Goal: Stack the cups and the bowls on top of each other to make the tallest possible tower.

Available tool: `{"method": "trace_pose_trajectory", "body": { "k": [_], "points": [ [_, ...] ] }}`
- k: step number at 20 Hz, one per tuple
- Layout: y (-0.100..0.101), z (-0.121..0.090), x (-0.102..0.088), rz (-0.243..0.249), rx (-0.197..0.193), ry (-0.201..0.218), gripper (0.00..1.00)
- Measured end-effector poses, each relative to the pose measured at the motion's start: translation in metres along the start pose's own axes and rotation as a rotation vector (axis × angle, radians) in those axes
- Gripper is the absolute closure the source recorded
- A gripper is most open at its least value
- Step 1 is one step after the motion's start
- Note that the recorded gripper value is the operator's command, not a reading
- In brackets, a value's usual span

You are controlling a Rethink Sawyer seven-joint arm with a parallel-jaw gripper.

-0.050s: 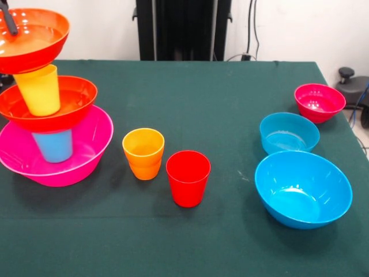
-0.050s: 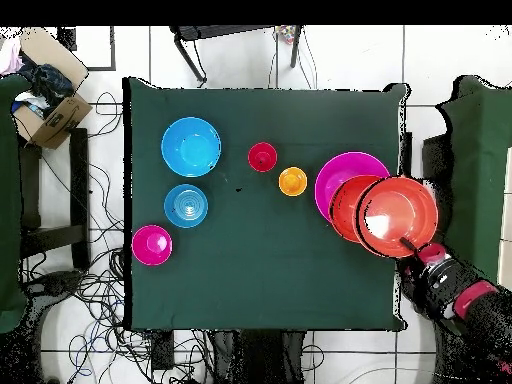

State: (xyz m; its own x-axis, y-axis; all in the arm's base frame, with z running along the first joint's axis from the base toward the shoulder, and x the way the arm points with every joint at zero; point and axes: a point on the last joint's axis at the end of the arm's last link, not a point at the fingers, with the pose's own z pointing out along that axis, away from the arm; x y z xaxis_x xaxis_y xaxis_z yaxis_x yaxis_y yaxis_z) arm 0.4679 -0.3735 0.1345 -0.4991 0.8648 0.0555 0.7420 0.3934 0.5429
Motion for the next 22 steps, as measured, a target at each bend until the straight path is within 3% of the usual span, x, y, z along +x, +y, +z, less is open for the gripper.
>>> {"method": "trace_pose_trajectory", "body": {
  "k": [22],
  "points": [
    [-0.009,0.008,0.004,0.031,-0.029,0.027,1.0]
  ]
}}
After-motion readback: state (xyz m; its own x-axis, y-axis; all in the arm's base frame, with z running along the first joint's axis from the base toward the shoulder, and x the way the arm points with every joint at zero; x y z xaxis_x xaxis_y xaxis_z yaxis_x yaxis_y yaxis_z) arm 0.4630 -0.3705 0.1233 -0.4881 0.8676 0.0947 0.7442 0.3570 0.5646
